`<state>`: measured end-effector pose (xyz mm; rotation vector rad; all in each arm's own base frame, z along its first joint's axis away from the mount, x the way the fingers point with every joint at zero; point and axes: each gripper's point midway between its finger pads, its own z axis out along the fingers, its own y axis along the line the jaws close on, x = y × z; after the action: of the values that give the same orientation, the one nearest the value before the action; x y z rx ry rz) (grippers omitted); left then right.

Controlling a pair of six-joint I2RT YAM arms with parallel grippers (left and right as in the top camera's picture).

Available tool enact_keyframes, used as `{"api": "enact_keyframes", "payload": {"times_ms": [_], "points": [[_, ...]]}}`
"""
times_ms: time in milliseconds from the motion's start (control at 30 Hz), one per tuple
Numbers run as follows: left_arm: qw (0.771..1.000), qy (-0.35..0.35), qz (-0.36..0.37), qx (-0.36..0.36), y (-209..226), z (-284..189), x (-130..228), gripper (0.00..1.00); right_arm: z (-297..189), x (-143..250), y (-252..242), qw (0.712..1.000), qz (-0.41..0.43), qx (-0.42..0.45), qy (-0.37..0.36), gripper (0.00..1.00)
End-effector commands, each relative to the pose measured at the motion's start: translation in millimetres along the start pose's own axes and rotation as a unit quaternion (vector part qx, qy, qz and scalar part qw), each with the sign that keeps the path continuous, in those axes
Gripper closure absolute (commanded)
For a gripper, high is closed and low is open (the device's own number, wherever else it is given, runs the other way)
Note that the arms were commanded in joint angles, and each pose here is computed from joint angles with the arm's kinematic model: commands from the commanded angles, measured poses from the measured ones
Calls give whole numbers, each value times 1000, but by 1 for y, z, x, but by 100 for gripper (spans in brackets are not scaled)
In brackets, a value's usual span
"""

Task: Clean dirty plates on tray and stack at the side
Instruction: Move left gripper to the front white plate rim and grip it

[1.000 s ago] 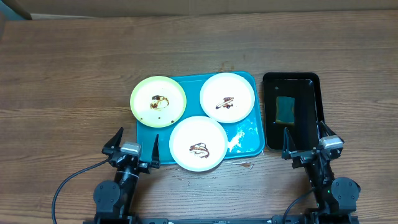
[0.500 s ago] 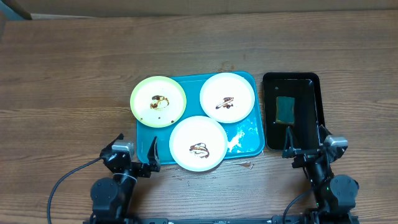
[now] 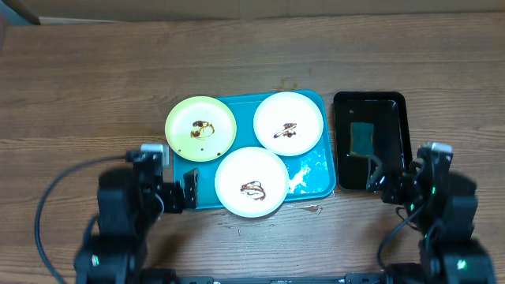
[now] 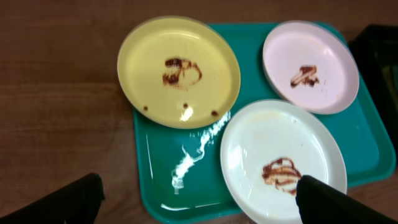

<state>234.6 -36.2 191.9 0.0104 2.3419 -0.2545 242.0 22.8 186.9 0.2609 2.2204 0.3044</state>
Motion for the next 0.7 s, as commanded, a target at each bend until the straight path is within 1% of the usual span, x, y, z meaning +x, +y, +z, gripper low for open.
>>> {"api": "enact_keyframes", "payload": {"times_ms": [0,33,133,233,300,400,467,500,667], "points": [[998,62,2,17,-10,-6,-18,0,-5,-23,10,998,8,11,53,0],[995,100,-5,14,-10,-6,-17,0,-4,-28,12,996,12,20,82,0],[990,139,-20,17,-10,4,-14,0,0,-37,15,992,17,29,118,0],[983,173,-51,36,-16,16,-7,0,8,-43,16,990,19,34,133,0],[978,192,-57,51,-20,26,-3,0,13,-43,15,990,19,36,138,0],[971,224,-64,51,-19,41,5,1,18,-40,13,988,20,38,147,0],[966,247,-63,52,-21,52,12,11,21,-39,13,987,21,40,152,0],[961,263,-59,54,-24,60,17,14,23,-38,12,987,22,41,155,0],[941,332,-34,47,-32,85,45,22,27,-36,11,985,23,44,163,0]]}}
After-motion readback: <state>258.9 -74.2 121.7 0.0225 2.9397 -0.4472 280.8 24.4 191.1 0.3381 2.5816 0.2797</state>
